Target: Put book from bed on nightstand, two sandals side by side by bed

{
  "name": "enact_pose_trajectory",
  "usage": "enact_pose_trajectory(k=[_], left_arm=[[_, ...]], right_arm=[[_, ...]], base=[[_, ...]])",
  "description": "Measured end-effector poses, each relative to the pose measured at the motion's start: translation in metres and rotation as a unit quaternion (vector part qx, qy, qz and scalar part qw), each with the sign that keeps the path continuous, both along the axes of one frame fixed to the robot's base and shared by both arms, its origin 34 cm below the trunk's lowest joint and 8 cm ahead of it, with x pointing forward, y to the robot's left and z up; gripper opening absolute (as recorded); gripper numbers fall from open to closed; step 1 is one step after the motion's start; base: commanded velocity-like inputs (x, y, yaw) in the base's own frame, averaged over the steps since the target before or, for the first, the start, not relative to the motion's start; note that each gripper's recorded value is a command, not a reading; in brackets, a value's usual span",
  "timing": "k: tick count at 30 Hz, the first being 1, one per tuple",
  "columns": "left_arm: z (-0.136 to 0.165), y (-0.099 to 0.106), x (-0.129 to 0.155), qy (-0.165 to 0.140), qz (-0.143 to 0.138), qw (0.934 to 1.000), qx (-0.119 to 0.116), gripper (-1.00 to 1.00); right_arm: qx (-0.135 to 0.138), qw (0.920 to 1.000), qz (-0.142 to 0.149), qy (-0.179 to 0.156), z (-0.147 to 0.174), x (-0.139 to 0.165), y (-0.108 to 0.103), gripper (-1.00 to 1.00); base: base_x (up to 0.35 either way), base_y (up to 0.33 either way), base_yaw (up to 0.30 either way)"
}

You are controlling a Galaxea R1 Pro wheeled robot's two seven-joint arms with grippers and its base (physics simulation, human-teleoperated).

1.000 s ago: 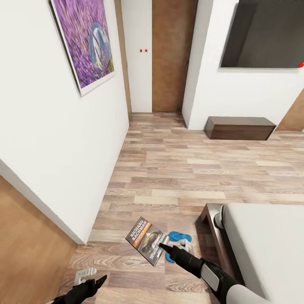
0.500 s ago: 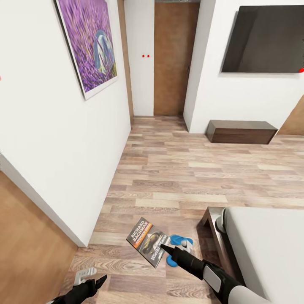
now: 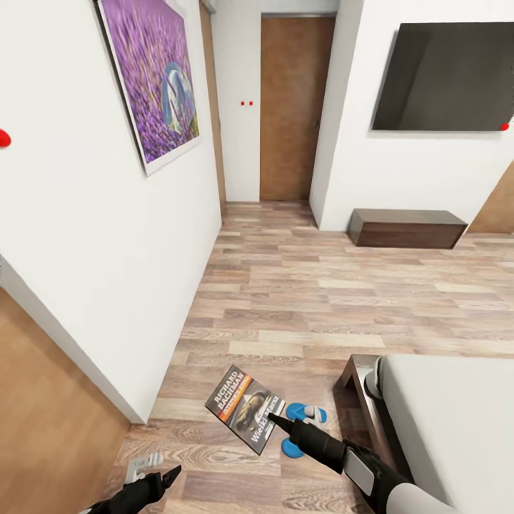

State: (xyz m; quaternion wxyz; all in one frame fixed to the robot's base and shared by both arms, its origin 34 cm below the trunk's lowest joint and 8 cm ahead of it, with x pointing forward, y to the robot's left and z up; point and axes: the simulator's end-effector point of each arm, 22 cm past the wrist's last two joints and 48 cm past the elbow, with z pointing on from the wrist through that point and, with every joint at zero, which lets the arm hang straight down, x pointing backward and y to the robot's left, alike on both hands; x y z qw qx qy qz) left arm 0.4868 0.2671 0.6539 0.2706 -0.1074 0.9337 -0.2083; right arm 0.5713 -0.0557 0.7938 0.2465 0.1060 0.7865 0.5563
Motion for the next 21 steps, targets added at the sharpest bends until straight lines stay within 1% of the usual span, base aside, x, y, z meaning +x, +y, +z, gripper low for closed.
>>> enact_pose_trajectory(k=[7,21], left_arm=[[0.004,0.0,0.004,-0.005,0.0,1.0,0.0,1.0],[0.01,-0.001,0.005,-0.013,-0.001,0.9999,0.0,1.0]], right_arm=[[-0.004,1.0,0.006,-0.006,0.004,0.0,0.001,-1.0],[-0.004,0.9998,0.006,-0.018,0.014,0.004,0.001,-1.0]], base=[[0.0,0.0,0.0],[0.0,0.0,0.0]])
